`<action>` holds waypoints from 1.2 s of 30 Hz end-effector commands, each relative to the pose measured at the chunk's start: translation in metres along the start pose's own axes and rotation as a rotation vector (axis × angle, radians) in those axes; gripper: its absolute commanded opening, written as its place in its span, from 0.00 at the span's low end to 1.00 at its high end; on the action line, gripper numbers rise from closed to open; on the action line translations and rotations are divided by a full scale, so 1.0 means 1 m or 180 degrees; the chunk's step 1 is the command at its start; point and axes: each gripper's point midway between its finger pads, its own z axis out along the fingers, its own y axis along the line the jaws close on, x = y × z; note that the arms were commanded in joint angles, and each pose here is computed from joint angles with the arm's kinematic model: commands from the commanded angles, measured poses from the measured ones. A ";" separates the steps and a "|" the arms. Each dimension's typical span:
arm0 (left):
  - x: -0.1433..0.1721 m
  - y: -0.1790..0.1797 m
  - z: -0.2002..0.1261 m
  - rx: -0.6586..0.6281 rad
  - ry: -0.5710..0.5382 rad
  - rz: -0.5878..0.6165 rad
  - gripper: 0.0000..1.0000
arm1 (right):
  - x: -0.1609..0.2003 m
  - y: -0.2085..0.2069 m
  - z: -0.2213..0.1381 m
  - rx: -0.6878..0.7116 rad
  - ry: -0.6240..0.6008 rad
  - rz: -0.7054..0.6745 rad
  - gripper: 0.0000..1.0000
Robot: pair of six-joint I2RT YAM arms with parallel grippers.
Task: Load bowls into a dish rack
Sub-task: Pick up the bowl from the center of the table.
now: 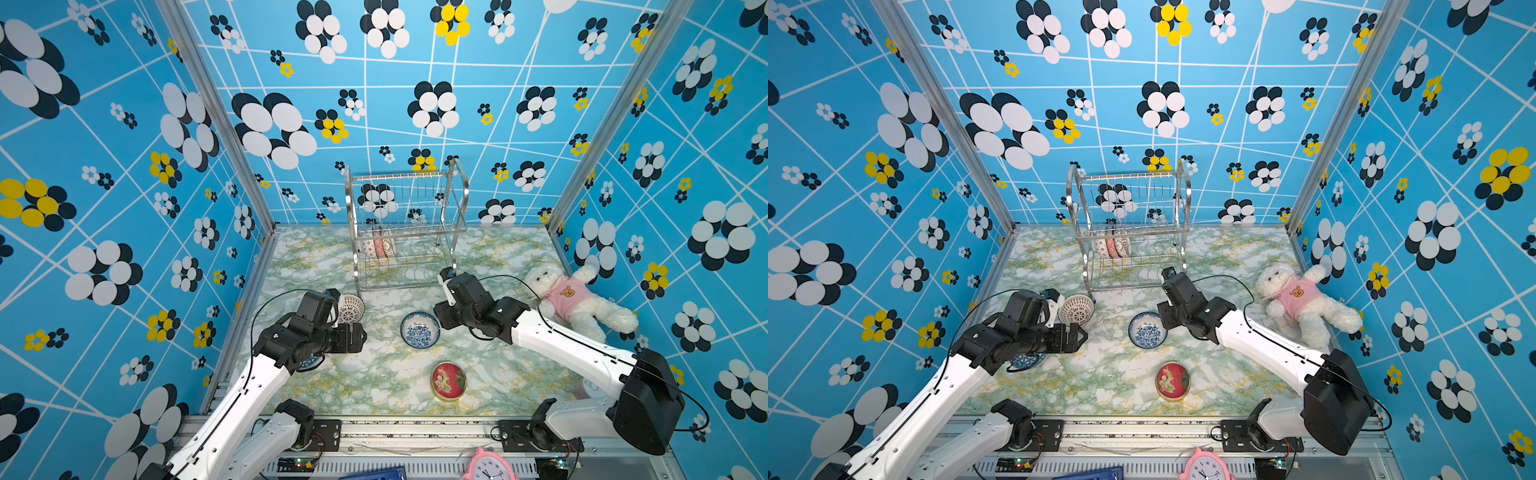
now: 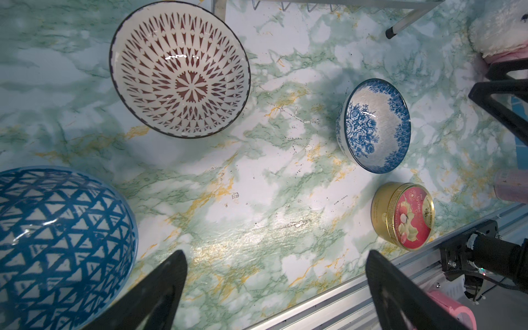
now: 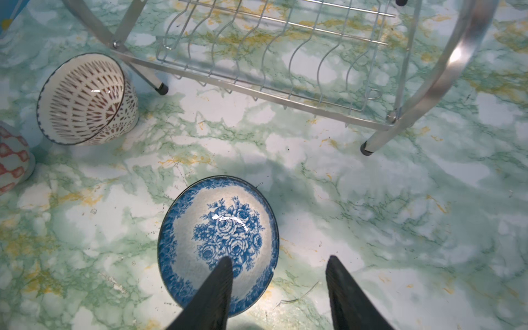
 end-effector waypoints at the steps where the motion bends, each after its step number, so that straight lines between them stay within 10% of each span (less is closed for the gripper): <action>1: -0.008 -0.013 0.004 0.0286 -0.0071 0.0185 0.99 | 0.010 0.014 -0.001 -0.0012 0.0156 -0.0463 0.56; 15: -0.015 -0.013 0.004 0.0569 -0.0302 0.0093 0.99 | 0.040 0.067 0.011 -0.0486 0.0562 -0.1112 0.56; 36: -0.034 0.053 -0.005 -0.0254 -0.0589 -0.0444 0.99 | 0.046 0.100 0.039 -0.0410 0.0854 -0.1207 0.50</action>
